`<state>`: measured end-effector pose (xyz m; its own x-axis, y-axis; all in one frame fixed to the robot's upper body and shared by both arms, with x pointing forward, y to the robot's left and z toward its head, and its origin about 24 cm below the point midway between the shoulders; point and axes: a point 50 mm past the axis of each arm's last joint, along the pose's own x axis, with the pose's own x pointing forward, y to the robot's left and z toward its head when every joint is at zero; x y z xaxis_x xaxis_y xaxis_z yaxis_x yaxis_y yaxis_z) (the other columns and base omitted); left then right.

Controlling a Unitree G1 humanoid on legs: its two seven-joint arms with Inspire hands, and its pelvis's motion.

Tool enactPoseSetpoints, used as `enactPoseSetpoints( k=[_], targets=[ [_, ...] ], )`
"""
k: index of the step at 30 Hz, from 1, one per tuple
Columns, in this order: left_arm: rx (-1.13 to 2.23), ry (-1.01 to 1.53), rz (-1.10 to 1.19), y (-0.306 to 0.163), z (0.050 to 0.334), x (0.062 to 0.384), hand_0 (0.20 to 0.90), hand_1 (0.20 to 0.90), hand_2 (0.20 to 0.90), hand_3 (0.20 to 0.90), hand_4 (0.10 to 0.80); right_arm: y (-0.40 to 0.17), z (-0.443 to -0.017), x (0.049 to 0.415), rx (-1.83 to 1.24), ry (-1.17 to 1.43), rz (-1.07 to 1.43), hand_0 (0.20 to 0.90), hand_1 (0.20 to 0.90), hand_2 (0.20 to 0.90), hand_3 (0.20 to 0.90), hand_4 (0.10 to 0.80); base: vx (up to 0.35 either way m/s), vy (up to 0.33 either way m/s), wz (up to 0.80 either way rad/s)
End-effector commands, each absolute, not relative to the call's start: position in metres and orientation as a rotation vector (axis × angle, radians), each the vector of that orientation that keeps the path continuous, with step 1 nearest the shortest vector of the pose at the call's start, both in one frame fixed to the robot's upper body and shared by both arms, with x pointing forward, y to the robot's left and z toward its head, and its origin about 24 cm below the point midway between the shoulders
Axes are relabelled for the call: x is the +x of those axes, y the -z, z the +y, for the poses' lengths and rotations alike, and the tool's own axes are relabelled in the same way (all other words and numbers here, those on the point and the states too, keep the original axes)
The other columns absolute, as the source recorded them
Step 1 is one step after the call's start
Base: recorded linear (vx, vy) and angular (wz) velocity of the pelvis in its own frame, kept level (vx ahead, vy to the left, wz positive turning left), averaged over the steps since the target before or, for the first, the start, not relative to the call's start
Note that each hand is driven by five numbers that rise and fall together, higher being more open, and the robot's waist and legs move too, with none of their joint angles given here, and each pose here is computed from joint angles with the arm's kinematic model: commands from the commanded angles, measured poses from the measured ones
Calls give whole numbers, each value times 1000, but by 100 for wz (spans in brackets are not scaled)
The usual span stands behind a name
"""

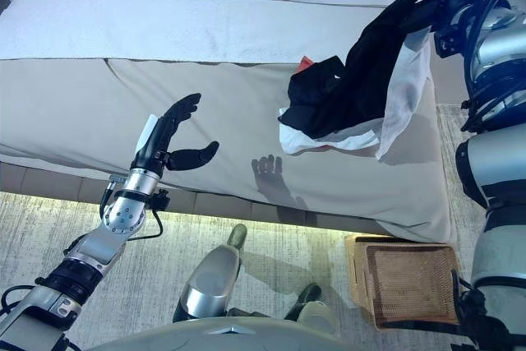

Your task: Pick up the clothes from the bed and place them into the basket

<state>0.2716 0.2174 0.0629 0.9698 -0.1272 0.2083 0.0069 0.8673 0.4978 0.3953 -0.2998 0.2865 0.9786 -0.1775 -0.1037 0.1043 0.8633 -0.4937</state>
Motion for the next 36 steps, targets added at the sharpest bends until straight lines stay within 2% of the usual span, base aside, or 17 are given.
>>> enactPoseSetpoints(
  k=[1,18,31,32,36],
  targets=[
    [451,111,-357,-73,203,264,900,900,900,900,800,-285,-291,398,-592,136,80,300,300,300,200,100,-38,-5,1],
    [420,61,-440,-89,185,281,900,900,900,900,800,-144,-328,374,-534,242,449,300,300,300,200,100,-69,2,-2],
    [381,52,-474,-93,180,276,900,900,900,900,800,-114,-352,351,-614,371,593,302,302,302,203,103,-25,12,-4],
    [380,52,-475,-93,179,276,900,900,900,900,800,-114,-353,351,-621,385,595,900,900,900,900,800,0,8,-3],
    [377,48,-474,-93,179,275,900,900,900,900,800,-120,-361,348,-680,435,598,900,900,900,900,800,11,14,-5]
  ],
)
